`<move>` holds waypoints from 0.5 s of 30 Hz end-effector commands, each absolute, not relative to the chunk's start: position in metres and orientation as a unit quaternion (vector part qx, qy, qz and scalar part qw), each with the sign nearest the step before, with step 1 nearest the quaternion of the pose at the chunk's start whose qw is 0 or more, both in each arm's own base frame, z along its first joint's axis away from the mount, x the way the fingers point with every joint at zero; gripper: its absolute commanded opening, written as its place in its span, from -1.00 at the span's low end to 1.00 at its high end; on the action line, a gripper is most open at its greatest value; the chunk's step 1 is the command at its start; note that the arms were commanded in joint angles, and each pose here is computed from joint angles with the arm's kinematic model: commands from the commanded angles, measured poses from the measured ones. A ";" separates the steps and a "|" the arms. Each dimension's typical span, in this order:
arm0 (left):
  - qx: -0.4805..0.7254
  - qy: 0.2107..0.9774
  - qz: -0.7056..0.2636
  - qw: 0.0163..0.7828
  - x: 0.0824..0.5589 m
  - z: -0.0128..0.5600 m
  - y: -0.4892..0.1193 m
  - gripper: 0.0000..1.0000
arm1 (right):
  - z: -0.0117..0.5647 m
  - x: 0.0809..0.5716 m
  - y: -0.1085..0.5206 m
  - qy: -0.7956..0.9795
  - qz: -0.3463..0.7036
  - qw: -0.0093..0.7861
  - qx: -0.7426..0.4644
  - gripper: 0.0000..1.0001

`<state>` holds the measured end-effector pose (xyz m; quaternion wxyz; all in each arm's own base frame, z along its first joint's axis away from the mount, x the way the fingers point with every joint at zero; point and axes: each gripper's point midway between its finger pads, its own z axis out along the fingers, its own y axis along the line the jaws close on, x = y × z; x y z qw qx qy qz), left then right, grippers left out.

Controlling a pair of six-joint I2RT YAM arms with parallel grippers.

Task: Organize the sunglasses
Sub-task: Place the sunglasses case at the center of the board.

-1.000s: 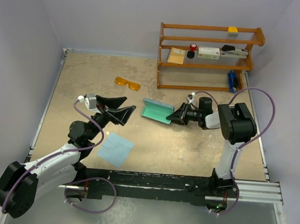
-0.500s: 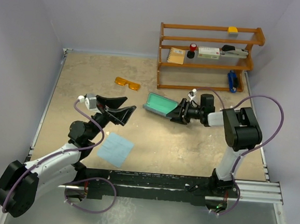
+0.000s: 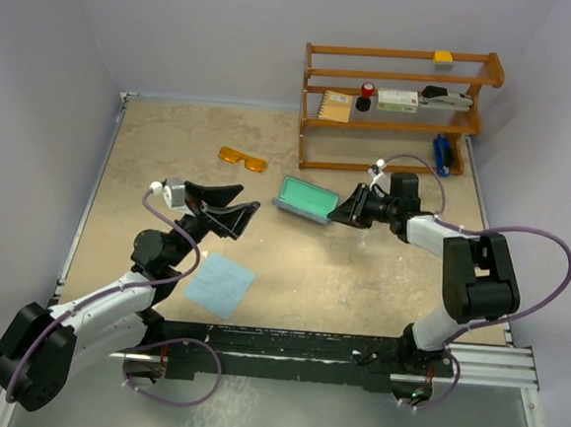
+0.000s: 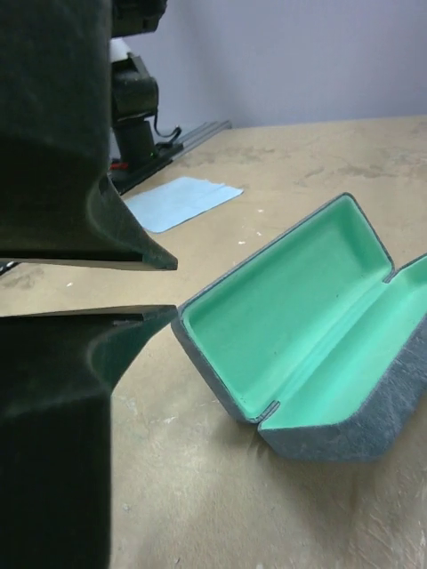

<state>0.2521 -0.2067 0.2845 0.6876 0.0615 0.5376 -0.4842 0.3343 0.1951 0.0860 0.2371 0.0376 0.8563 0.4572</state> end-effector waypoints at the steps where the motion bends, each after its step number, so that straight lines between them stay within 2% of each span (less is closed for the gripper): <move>1: 0.064 0.512 -0.497 0.698 0.248 0.299 -0.205 0.57 | 0.103 0.331 0.192 0.857 0.442 0.263 0.027 -0.64; 3: 0.065 0.511 -0.499 0.697 0.247 0.299 -0.205 0.57 | 0.116 0.332 0.196 0.853 0.441 0.279 0.018 -0.87; 5: 0.063 0.511 -0.500 0.696 0.247 0.298 -0.205 0.57 | 0.125 0.336 0.204 0.851 0.440 0.286 0.005 -1.00; 15: 0.058 0.515 -0.500 0.694 0.249 0.297 -0.205 0.56 | 0.119 0.360 0.253 0.867 0.401 0.293 -0.038 -1.00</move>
